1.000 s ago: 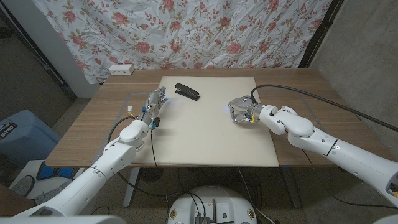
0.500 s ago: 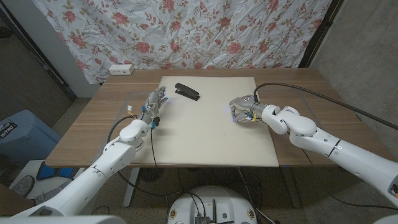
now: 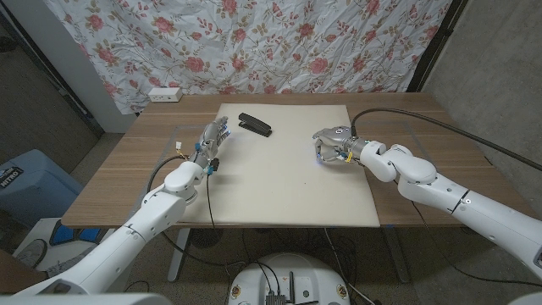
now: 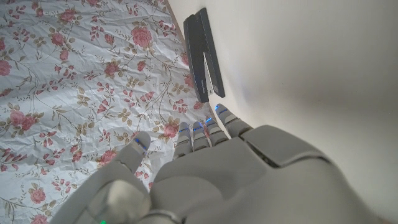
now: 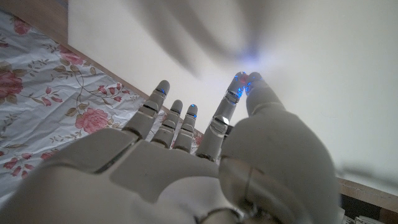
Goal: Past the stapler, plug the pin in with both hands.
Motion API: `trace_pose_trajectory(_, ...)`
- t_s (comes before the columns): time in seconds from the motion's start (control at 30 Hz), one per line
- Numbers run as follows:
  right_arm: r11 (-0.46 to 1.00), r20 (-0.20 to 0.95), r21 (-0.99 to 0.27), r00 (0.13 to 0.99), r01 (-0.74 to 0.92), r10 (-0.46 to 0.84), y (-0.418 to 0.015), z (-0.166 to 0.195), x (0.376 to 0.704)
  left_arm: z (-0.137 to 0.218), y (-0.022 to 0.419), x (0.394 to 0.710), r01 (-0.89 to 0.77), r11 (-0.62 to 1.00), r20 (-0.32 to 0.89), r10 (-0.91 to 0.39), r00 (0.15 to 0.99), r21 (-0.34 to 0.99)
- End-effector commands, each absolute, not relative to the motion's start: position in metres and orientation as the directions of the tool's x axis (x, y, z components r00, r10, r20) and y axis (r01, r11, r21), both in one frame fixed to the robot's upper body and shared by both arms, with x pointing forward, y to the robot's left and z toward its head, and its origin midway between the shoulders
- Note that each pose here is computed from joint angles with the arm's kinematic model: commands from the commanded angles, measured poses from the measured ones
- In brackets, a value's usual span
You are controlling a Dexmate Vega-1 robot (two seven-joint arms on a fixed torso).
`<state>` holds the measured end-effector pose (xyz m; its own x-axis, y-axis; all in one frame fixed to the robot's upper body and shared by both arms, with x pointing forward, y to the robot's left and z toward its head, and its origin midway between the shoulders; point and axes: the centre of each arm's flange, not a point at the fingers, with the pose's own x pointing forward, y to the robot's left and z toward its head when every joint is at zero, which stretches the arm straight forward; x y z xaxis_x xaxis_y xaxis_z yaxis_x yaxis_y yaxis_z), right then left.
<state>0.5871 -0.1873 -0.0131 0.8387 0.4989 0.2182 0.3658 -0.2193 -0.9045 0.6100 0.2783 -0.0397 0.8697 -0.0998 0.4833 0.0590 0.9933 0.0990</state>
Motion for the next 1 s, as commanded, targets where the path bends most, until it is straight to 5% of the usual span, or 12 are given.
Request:
trace_pose_trajectory(0.03, -0.114, 0.268, -0.922, 0.822, 0.371, 0.503, -0.196, -0.009, 0.589, -0.026, 0.269, 0.599, 0.026, 0.980, 0.495, -0.123, 0.860, 0.198)
trace_pose_trajectory(1.0, 0.110, 0.395, -0.914, 0.789, 0.391, 0.471, -0.214, -0.008, 0.591, -0.002, 0.225, 0.565, -0.062, 0.768, 0.441, -0.297, 0.847, 0.637)
